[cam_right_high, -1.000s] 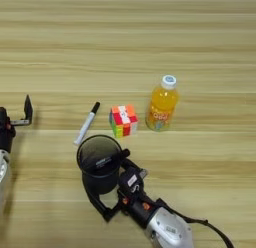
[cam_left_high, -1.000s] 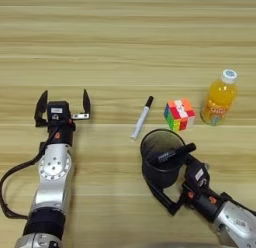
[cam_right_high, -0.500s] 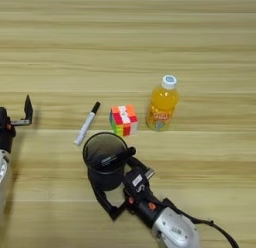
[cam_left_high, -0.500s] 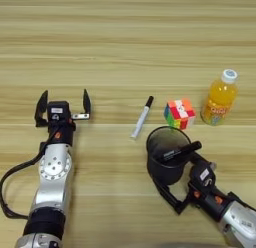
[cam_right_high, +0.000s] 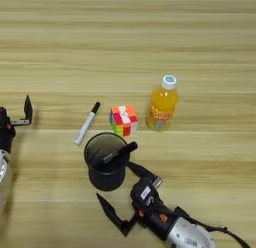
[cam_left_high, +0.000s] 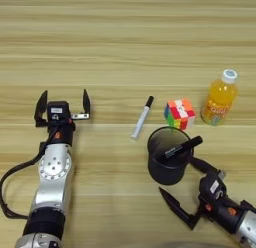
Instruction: Move the objects on the table
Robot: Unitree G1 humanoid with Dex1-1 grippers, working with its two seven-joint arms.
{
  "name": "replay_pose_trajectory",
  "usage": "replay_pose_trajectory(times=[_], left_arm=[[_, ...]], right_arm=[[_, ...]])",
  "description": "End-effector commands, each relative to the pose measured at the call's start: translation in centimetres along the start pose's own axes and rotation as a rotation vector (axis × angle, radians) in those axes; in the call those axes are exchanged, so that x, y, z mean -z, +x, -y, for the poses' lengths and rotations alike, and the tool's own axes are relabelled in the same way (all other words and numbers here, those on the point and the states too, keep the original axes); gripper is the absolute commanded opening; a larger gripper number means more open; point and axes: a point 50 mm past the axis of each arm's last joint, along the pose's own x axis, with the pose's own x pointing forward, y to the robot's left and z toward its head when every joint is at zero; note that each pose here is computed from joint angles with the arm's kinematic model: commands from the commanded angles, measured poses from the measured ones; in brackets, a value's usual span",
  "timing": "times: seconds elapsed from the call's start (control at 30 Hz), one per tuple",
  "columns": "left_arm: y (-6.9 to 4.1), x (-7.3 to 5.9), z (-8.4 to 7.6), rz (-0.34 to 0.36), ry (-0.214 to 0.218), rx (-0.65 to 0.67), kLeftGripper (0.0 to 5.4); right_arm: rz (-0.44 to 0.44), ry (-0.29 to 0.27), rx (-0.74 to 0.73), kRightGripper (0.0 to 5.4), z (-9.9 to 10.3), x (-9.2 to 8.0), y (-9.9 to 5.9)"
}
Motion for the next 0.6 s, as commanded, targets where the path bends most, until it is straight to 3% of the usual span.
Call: replay_pose_trajectory(times=[0.03,0.27,0.4,0.47,0.53,0.6], left_arm=[[0.1,0.1,-0.1,-0.006,-0.008,-0.009,5.40],[0.2,0.1,0.0,-0.007,-0.009,-0.007,5.40],[0.2,0.2,-0.1,-0.009,-0.009,-0.006,5.40],[0.2,0.2,-0.1,-0.010,-0.009,-0.007,5.40],[0.3,0.2,-0.2,-0.010,-0.009,-0.006,5.40],[0.3,0.2,-0.2,-0.008,-0.008,-0.005,5.40]], right_arm=[[-0.010,-0.052,-0.033,5.39,0.1,-0.2,-1.2],[-0.055,-0.077,0.094,5.39,3.2,0.2,-4.4],[-0.076,-0.078,0.268,5.39,6.0,0.4,-7.1],[-0.088,-0.068,0.393,5.39,7.8,0.5,-8.9],[-0.096,-0.024,0.566,5.39,10.1,1.0,-10.8],[-0.096,0.031,0.698,5.39,11.7,1.7,-11.4]])
